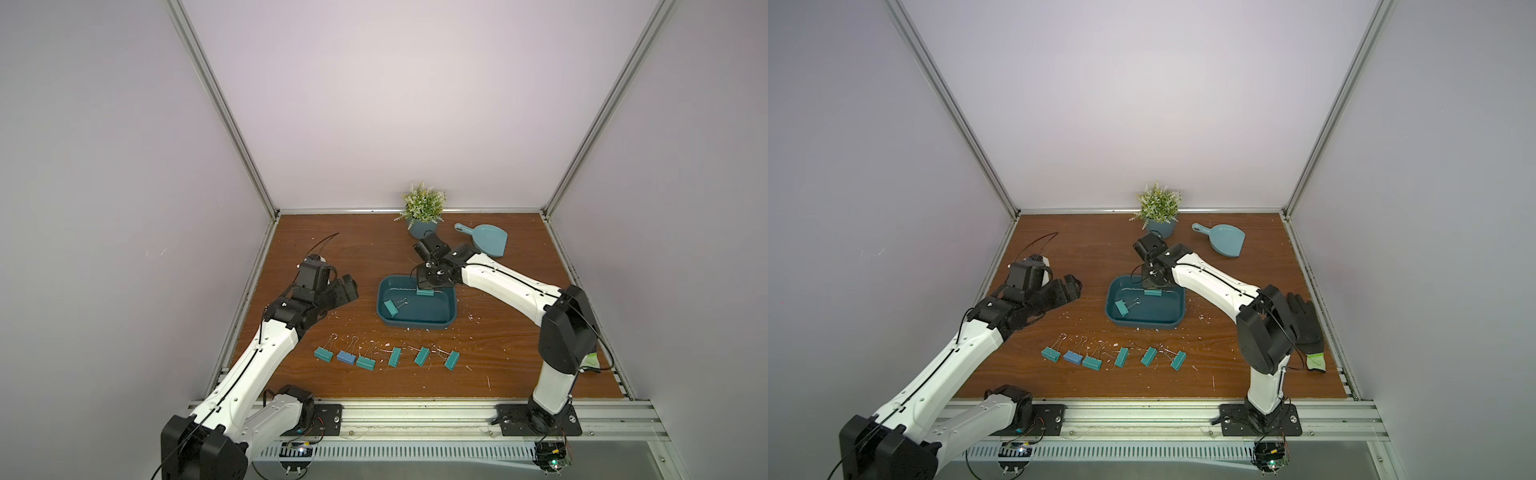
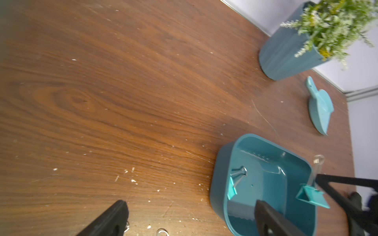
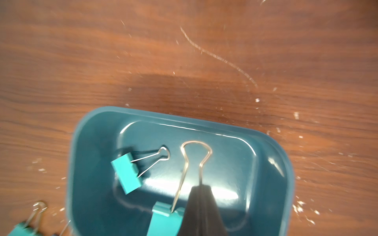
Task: Take out the binder clips from the storage box
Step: Place the binder clip at the center of the board.
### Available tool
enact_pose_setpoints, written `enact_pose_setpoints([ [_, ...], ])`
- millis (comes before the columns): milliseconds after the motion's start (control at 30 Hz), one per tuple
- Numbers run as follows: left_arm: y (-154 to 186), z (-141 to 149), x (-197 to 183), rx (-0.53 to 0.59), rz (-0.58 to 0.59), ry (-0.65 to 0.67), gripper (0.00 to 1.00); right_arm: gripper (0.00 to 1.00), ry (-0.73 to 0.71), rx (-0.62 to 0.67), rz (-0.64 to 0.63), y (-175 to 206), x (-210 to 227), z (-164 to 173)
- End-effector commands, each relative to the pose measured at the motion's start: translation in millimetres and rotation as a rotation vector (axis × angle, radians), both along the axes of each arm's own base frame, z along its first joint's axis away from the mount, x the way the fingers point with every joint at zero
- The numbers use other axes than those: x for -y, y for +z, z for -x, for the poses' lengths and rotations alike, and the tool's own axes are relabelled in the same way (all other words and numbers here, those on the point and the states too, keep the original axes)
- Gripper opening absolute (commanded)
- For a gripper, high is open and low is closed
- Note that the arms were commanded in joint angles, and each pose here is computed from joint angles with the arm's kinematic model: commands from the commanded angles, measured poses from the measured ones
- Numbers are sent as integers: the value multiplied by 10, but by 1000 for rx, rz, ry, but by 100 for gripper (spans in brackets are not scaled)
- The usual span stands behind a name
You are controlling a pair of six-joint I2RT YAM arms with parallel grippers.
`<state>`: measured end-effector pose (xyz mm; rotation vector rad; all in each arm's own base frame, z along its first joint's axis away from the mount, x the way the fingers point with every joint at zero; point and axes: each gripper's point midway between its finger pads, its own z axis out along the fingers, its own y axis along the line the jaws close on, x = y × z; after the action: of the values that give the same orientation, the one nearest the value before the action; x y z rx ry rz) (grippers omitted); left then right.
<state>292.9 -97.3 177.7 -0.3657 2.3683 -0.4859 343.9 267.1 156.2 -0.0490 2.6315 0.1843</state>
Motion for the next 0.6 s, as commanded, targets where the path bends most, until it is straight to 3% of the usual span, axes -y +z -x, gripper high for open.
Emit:
enact_pose_setpoints([
  [0,205,-21,280,82,49,-115,100,0,-66,-6,73,56,405,216],
  [167,286,11,594,128,83,-215,100,0,-129,-54,95,-136,872,658],
  [400,187,26,733,90,92,-254,100,0,-199,-155,101,-593,1389,1309],
  [567,158,42,797,78,105,-267,100,0,-235,-183,73,-824,1540,1548],
])
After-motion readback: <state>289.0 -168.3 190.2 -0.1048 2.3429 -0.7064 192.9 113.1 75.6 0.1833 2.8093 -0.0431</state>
